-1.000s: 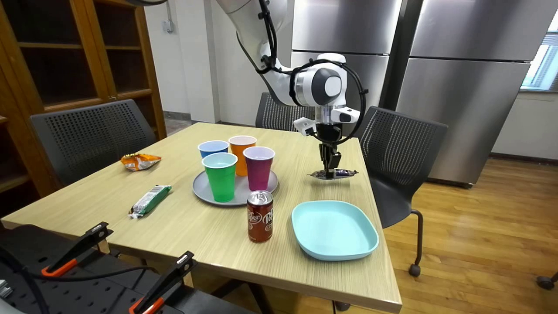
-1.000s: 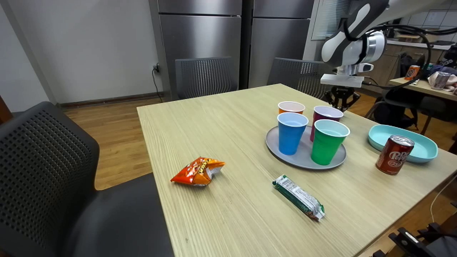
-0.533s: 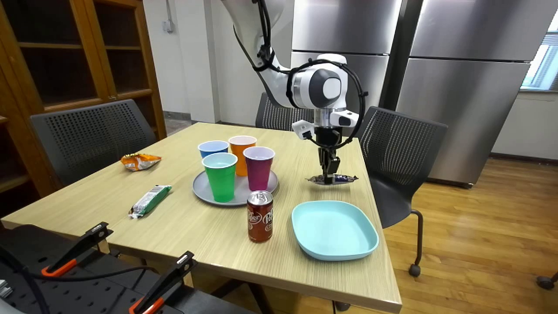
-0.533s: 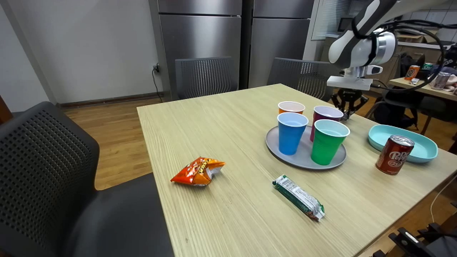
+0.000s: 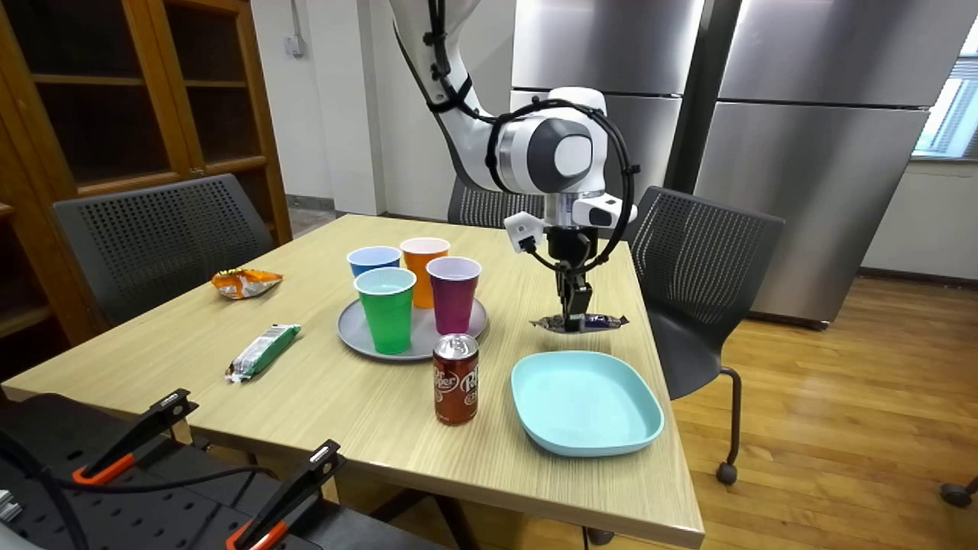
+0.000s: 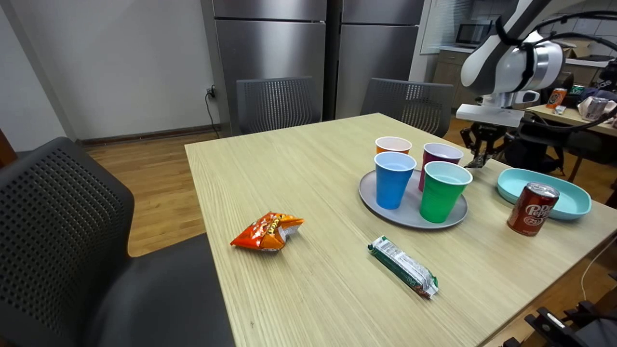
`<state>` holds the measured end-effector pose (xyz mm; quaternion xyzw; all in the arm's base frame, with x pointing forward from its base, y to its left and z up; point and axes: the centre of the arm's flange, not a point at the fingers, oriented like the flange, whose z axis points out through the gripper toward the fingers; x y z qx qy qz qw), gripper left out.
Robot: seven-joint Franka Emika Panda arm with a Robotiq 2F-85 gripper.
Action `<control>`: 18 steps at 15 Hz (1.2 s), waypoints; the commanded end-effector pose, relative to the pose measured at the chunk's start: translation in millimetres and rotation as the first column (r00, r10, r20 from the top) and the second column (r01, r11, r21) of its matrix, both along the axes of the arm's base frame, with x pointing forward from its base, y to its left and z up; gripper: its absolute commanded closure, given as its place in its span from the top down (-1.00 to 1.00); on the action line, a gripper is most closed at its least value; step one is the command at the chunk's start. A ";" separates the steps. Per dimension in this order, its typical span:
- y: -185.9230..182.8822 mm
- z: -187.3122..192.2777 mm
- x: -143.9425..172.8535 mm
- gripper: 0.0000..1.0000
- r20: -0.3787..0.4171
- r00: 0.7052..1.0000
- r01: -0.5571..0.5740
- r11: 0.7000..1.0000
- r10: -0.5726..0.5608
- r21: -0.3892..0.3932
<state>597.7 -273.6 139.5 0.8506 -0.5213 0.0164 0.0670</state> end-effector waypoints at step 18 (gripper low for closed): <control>-23.9 40.5 -129.9 -0.90 -0.028 0.995 -0.101 0.994 0.100 -0.039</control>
